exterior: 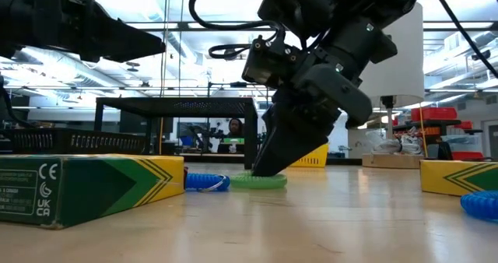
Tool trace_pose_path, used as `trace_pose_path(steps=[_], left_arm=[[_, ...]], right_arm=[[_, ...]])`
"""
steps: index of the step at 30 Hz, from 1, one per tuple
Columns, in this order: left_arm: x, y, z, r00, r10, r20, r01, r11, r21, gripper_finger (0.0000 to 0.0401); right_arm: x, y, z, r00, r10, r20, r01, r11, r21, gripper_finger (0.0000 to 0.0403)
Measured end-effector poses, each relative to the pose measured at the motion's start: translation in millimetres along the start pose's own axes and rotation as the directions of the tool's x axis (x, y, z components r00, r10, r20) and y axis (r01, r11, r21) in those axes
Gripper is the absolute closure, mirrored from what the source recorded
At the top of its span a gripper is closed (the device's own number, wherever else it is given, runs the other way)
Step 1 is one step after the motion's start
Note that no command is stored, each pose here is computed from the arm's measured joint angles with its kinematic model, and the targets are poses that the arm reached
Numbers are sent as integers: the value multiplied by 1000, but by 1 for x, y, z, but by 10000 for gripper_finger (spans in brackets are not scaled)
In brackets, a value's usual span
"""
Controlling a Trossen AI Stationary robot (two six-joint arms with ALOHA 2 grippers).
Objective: Pick & Place Office Desk Supplies
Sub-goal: Put the green spring keychain into the yellow bin
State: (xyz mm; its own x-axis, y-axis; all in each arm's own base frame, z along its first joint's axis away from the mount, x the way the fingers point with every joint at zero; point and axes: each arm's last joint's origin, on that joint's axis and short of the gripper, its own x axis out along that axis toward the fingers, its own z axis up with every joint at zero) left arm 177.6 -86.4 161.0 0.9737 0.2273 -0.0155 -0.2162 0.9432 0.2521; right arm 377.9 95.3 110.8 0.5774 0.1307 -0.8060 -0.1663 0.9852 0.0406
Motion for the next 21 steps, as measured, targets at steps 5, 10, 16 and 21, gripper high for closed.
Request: trace_pose_path(steps=[5, 10, 16, 21], left_arm=[[0, 0, 0, 1000, 0, 0, 0, 1000, 0, 167], [0, 0, 0, 1000, 0, 0, 0, 1000, 1, 167], [0, 0, 0, 1000, -2, -3, 2, 1000, 3, 167], [0, 0, -1, 1000, -2, -4, 2, 1000, 3, 167]], right_arm=[[0, 1, 0, 1000, -1, -2, 1, 1000, -9, 388], [-8, 7, 2, 999, -41, 16, 41, 999, -28, 389], [-40, 20, 24, 977, -124, 175, 138, 988, -67, 392], [-77, 29, 43, 921, -214, 325, 259, 960, -102, 392]])
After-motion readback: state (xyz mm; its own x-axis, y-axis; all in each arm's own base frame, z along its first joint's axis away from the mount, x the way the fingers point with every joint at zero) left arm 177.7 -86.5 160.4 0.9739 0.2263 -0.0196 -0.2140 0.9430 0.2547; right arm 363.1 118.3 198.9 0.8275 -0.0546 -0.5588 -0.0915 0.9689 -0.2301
